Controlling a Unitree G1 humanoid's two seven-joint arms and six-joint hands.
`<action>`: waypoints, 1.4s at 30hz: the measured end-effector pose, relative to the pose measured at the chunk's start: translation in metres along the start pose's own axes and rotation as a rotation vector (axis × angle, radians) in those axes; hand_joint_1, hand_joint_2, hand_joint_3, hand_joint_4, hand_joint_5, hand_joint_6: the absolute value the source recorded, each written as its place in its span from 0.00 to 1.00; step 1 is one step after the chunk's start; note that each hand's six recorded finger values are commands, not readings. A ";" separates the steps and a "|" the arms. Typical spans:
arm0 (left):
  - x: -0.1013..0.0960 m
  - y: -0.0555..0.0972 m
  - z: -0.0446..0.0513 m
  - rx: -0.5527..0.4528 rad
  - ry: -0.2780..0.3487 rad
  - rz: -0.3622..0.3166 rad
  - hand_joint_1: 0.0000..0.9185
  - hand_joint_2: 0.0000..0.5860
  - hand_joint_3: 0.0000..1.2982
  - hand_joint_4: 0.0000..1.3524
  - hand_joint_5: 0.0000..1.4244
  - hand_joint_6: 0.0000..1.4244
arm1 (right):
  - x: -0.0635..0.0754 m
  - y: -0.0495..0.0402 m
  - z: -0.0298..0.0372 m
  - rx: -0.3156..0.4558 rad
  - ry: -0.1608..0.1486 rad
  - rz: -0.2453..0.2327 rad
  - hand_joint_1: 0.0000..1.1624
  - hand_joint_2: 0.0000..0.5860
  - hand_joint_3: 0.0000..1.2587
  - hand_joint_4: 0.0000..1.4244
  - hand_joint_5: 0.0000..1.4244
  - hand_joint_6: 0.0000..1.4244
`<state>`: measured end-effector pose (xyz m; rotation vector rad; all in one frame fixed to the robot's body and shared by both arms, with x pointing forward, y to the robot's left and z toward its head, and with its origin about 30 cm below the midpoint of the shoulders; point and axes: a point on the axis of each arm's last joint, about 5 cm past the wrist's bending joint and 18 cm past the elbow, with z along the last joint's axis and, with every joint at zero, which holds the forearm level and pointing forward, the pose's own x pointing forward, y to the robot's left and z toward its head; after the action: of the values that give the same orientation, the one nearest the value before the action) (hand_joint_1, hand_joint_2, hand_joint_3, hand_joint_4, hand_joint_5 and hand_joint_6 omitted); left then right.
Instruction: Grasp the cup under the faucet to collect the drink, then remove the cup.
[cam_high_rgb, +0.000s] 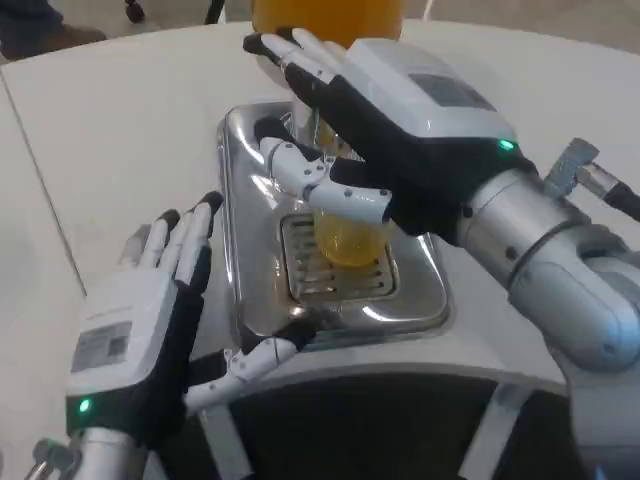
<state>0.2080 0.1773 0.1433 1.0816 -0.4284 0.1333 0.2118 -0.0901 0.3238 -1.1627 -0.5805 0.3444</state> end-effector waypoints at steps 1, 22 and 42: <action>0.002 -0.001 0.0007 -0.003 -0.004 0.000 0.11 0.11 0.00 0.00 0.00 0.00 | 0.000 -0.0002 -0.0004 0.000 0.001 -0.001 0.09 1.00 0.04 0.00 0.01 0.04; 0.029 -0.022 0.0099 -0.071 -0.041 -0.030 0.10 0.11 0.00 0.00 0.00 0.00 | -0.001 0.0006 -0.0111 0.045 0.003 -0.034 0.15 1.00 0.04 0.00 0.00 0.04; 0.035 -0.029 0.0078 -0.073 -0.029 -0.037 0.03 0.11 0.00 0.00 0.00 0.00 | -0.069 0.0332 -0.0420 0.029 0.099 -0.243 0.36 0.99 0.03 0.00 0.00 0.04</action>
<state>0.2466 0.1533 0.1366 1.0200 -0.4354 0.0689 0.1823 -0.1469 0.2642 -1.0615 -0.6206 0.0867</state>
